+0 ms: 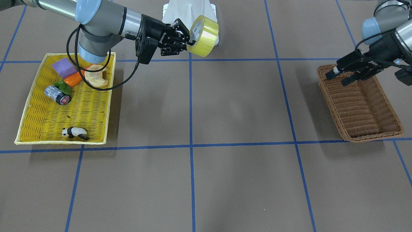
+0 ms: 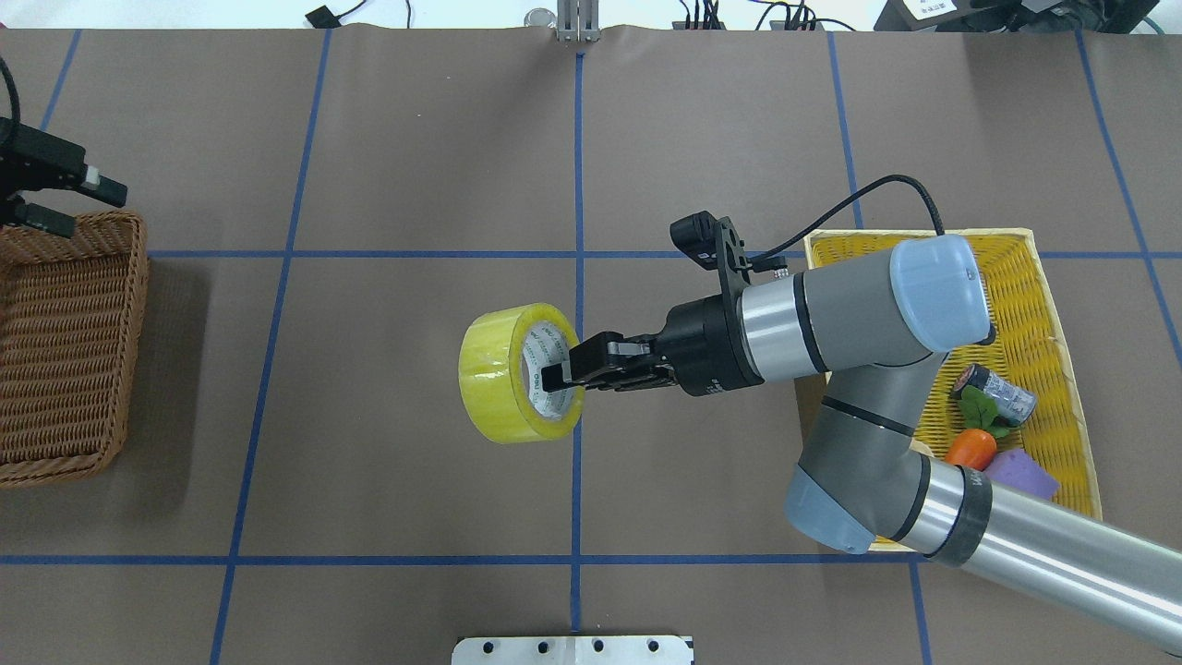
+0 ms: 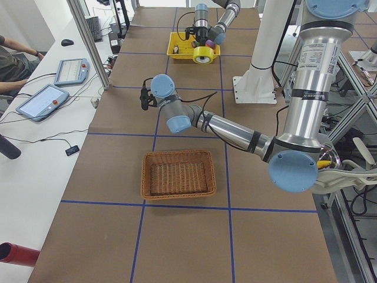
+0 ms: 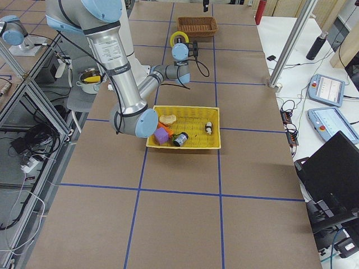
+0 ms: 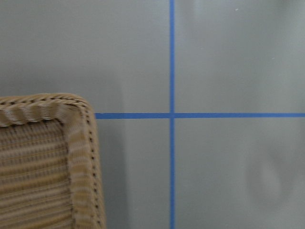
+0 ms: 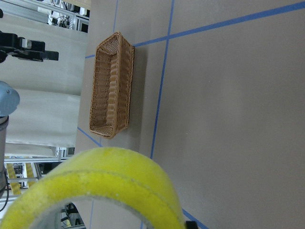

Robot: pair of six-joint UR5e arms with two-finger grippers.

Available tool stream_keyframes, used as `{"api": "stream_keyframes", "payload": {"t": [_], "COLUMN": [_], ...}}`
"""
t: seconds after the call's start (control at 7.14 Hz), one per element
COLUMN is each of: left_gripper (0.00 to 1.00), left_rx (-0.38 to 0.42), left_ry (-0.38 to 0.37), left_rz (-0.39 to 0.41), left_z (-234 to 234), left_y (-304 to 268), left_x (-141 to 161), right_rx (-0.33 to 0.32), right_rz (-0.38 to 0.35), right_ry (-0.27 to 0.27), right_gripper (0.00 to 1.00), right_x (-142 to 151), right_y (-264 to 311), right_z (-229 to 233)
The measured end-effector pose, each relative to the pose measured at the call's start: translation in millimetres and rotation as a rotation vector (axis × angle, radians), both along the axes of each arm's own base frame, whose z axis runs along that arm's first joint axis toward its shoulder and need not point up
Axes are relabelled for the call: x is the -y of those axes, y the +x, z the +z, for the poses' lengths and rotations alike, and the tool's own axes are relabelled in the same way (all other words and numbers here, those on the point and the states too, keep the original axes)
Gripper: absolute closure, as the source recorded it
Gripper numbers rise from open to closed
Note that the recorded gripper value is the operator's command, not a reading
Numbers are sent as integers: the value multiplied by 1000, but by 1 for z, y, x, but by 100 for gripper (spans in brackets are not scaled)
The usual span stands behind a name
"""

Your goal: Move tape to another basket

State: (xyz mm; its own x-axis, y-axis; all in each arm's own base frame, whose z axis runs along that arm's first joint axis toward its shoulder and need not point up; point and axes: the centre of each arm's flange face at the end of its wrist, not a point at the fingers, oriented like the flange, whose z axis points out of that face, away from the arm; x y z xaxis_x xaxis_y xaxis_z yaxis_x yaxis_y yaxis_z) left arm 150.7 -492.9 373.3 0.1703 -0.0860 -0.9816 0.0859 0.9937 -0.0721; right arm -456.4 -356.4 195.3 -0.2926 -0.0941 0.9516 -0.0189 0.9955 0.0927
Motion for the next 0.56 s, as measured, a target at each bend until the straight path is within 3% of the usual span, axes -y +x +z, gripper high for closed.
{"api": "stream_keyframes", "payload": {"t": [0.56], "left_gripper": [2], "left_rx": [-240], "left_ry": [-18], "left_rz": [44], "left_z": [-77], "left_y": [57], "left_x": [-24], "right_rx": [174], "right_rz": [7], "right_ry": [-117], "right_gripper": [100], "right_x": [-22], "right_y": [-15], "right_z": [-4]}}
